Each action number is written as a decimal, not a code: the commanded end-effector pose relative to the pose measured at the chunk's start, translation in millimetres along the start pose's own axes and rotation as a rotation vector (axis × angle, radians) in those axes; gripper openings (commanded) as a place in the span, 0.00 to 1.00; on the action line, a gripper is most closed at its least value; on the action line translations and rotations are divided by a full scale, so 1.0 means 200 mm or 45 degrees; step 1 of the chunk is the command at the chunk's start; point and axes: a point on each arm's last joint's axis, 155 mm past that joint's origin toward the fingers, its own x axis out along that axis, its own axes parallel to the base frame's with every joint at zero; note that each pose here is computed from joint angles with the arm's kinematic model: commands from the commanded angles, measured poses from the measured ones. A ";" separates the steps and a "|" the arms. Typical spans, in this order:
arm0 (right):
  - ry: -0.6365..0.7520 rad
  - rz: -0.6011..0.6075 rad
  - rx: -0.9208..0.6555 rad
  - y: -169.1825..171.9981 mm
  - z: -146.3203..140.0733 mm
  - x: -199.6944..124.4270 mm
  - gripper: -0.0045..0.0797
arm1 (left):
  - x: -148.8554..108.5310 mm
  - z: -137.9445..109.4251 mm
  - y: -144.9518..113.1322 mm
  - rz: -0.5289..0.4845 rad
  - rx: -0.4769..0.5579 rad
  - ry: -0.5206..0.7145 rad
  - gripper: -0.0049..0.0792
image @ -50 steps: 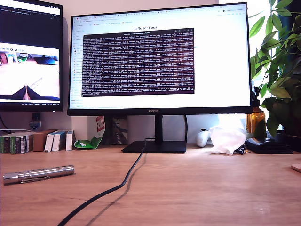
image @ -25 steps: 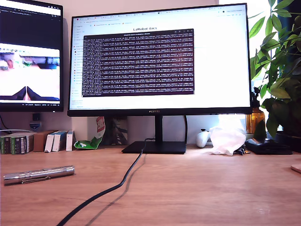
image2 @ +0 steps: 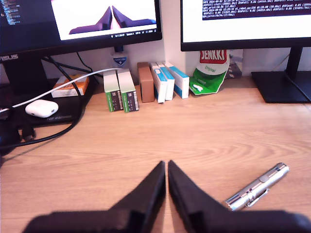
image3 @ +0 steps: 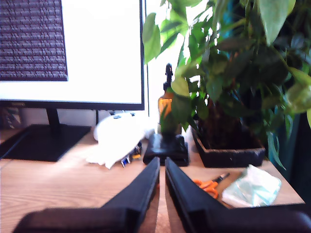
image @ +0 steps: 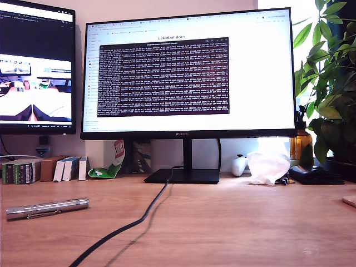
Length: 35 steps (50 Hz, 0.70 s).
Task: Pick the metallic laser pointer with your right arm, pass it to your left arm, then place it down to the left side of the table
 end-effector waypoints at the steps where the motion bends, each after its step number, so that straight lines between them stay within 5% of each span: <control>1: 0.008 0.007 0.005 0.01 -0.03 0.00 0.04 | 0.01 -0.07 0.00 0.001 0.001 0.027 0.04; 15: 0.207 0.008 0.050 0.01 -0.22 -0.01 0.04 | 0.01 -0.09 0.00 0.002 -0.049 0.051 0.04; 35: 0.205 0.007 0.050 0.01 -0.22 -0.01 0.04 | 0.01 -0.09 0.00 0.001 -0.049 0.051 0.04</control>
